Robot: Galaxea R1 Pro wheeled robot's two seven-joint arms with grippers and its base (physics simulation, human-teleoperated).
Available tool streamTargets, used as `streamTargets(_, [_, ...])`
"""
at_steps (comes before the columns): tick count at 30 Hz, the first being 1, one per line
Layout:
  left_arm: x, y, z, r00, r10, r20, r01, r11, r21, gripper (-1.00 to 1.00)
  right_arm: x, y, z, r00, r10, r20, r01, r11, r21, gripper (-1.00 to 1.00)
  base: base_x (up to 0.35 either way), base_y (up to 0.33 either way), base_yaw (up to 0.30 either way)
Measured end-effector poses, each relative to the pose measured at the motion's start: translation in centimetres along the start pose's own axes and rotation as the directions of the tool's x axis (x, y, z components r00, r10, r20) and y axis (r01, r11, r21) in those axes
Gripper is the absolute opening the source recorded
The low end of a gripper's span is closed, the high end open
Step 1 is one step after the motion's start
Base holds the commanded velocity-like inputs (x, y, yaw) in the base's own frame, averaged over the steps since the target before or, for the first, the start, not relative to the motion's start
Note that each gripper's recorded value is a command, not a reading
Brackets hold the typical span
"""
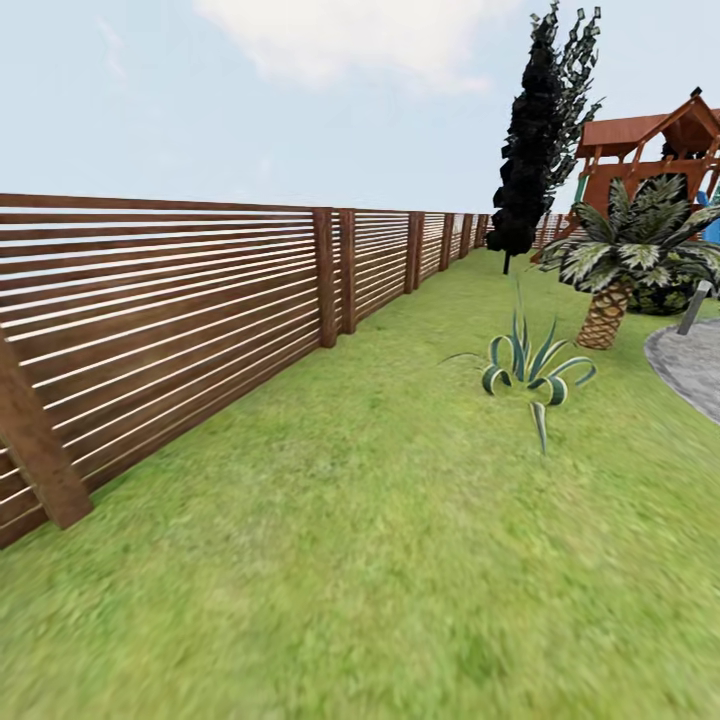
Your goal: Take the three Easter eggs out of the wicker basket on the lawn in the garden, then place them on the lawn next to a single tree (choose any tree) so that all three eggs are next to the same tree and none are left in the basket.
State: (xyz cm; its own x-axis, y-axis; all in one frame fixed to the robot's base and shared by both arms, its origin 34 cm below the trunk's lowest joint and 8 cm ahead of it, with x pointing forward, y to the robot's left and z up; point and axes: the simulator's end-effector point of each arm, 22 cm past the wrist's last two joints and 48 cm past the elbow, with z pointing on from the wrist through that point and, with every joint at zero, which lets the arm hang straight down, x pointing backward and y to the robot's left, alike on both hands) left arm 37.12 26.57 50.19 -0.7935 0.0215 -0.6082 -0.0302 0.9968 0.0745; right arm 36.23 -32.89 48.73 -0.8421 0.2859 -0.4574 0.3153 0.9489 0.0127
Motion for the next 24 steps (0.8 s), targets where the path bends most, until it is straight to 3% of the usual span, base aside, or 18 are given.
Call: streamTargets(24, [0.01,-0.11,-0.01,1.0,0.001,0.0,-0.001,1.0,0.002,1.0,0.0,0.0,0.0,1.0,-0.001,0.0,0.001,1.0,0.0,1.0,0.33,0.098,-0.09])
